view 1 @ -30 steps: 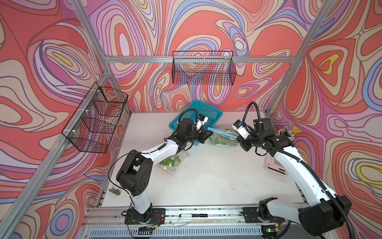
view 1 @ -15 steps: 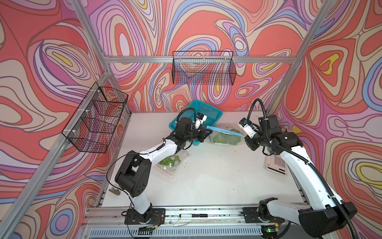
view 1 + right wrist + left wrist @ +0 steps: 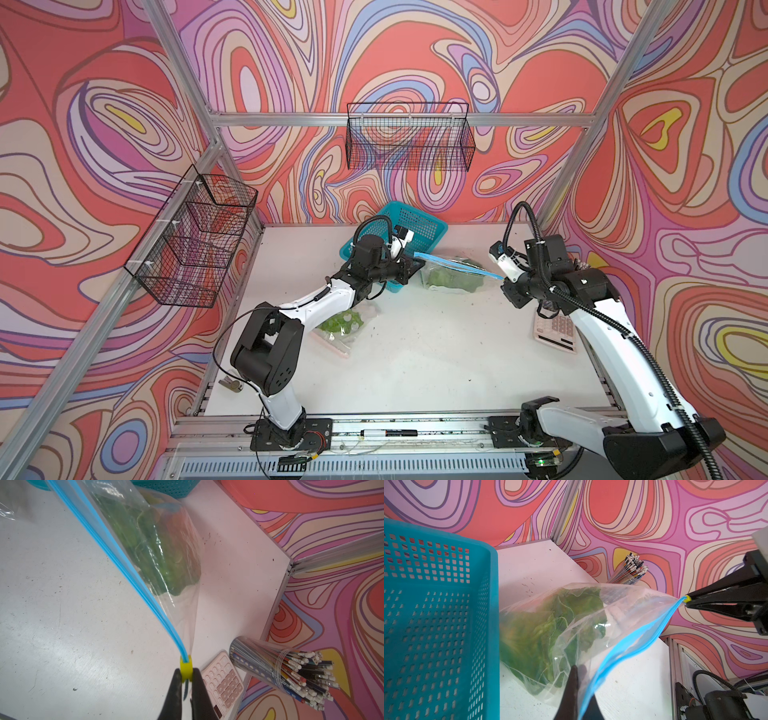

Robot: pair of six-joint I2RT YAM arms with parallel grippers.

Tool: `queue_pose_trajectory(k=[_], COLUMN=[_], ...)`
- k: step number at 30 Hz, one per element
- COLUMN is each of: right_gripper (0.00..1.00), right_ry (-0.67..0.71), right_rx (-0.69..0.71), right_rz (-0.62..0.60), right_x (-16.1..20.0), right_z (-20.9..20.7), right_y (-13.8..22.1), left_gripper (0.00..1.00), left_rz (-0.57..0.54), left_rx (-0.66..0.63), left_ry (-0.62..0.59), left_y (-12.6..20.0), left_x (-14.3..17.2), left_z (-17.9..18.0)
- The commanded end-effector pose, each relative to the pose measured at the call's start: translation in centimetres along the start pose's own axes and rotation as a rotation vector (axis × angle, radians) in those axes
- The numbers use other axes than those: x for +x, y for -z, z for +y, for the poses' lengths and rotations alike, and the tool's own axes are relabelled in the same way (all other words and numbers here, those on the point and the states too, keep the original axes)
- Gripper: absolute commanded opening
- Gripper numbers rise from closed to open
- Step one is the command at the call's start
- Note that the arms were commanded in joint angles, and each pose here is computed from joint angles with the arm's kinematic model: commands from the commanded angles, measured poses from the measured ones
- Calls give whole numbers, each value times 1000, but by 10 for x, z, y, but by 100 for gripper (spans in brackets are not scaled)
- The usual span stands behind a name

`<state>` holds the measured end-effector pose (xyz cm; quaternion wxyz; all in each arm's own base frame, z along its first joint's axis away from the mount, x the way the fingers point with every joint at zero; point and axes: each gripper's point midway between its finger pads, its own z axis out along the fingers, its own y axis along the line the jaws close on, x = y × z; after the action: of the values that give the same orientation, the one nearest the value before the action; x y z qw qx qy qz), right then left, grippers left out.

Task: Open the zip-top bag and take out the chinese cabbages
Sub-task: Unzip the zipper on the zipper food storage bag.

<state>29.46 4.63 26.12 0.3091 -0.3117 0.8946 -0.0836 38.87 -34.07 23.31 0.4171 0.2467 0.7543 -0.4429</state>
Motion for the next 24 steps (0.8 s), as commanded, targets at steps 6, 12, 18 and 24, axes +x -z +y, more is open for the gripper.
queue_pose_trajectory(k=[6,12,18,24], right_gripper=[0,0,0,0], right_ry=[-54,-59,-33,-25], right_rx=[78,79,88,43], right_rz=[-36,-252,-339,-379], right_x=[3,-28,-41,-45], right_z=[-14,-11,-10,1], right_y=[4,-7,-23,-34], left_gripper=[0,0,0,0], left_rz=[-84,-66,-20,9], left_rx=[-32,14,22,-4], left_ry=[-2,2,-14,-4], left_y=[21,18,10,4], left_x=[-21,-2,27,50], left_z=[10,-4,-22,-30])
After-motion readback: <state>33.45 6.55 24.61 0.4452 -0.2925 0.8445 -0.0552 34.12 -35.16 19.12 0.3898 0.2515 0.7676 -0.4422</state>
